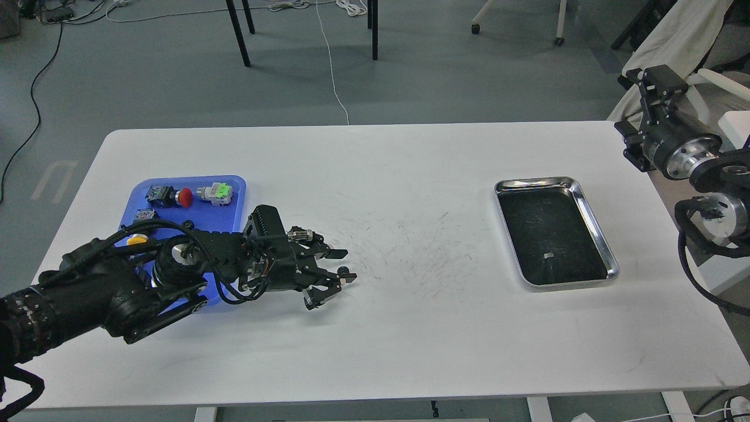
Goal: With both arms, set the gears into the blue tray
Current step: 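Grasp the black part on the table with the left gripper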
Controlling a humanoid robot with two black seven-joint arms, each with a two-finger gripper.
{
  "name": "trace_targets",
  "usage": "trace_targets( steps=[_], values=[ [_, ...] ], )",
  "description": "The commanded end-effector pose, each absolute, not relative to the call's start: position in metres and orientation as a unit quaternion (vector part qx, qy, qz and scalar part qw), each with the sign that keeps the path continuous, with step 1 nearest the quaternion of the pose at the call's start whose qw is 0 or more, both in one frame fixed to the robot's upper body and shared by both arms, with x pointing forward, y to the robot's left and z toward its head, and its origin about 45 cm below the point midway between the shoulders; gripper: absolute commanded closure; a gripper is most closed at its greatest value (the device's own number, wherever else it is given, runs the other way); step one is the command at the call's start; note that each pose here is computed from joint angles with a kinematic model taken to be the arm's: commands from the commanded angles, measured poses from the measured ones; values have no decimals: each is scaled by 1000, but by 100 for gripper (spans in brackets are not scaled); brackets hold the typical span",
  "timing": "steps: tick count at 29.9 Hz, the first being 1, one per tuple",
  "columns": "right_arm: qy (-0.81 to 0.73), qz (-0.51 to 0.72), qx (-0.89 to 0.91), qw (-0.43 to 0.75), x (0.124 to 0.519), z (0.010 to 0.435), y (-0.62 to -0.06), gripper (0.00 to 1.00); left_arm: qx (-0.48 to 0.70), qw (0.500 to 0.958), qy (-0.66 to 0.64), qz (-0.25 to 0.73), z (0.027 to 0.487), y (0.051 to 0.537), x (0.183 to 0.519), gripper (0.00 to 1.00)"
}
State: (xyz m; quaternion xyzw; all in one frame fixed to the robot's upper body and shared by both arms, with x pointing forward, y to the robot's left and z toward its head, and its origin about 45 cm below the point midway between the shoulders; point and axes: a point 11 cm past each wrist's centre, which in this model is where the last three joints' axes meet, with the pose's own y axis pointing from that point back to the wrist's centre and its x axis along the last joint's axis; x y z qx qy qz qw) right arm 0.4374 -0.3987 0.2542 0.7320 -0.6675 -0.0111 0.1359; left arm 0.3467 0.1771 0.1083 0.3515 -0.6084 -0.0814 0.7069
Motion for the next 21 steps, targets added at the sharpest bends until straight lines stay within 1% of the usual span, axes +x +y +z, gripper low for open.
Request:
trace_targets(
  steps=[1,9,13,14,15,19,20,21],
  values=[
    [-668,-11,731,138,436,254,-401,3,354,708,-605,-83,104,178,345,50],
    [-667,-11,732,138,437,254,-400,3,364,704,-606,-75,99,184,350,50],
    [-667,-10,732,141,436,253,-400,3,365,709,-598,-77,92,187,344,51],
    [-666,-7,733,142,436,253,-400,3,365,710,-597,-77,91,187,343,53],
    [-663,-4,734,147,436,252,-400,3,364,711,-597,-77,91,186,342,58],
    [-662,0,735,149,436,252,-399,3,363,711,-598,-76,91,187,342,61],
    [-662,1,735,149,436,252,-399,3,364,710,-599,-76,92,187,343,64],
    [-661,0,735,149,436,252,-399,3,363,709,-599,-76,92,187,343,71]
  ],
)
